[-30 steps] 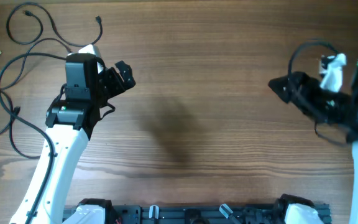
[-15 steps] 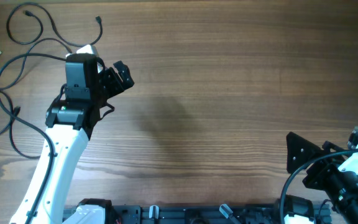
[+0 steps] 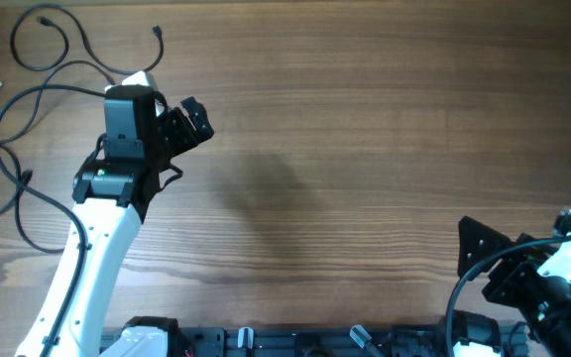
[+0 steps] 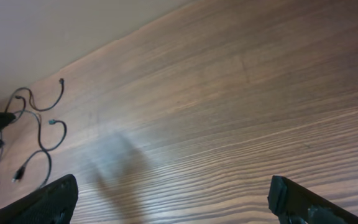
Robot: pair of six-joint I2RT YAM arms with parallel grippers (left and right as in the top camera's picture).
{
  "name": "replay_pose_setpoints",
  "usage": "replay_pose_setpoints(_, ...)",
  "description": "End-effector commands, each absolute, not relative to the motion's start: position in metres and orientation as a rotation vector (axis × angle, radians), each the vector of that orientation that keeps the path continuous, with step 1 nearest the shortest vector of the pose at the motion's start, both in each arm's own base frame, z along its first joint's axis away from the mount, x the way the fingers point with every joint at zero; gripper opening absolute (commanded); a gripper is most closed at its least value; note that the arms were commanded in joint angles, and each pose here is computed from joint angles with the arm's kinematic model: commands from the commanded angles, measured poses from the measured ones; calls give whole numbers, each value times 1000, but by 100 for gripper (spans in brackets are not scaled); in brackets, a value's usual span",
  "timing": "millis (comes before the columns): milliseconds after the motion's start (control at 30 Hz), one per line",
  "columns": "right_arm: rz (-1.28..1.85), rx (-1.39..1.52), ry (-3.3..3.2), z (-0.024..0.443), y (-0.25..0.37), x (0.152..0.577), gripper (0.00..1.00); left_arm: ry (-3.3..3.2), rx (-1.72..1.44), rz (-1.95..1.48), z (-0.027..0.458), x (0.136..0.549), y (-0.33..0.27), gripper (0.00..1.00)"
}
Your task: Untangle cables
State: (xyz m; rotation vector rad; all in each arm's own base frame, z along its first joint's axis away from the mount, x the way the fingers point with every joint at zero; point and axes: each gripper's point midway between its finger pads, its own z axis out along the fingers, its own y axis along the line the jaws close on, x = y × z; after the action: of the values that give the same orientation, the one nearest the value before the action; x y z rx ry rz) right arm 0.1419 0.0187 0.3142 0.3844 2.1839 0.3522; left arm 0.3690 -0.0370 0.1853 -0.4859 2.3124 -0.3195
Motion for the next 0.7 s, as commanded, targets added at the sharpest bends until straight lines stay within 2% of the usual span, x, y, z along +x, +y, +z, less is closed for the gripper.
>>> replay_pose_setpoints(0, 297, 334, 2178, 304, 13, 149, 100, 2310, -463, -291, 187, 371, -35, 100)
replay_pose_setpoints(300, 295, 79, 1805, 292, 25, 180, 100, 2310, -463, -291, 187, 371, -35, 100)
replay_pose_setpoints(667, 326, -37, 1568, 261, 37, 212, 100, 2310, -463, -291, 187, 371, -35, 100)
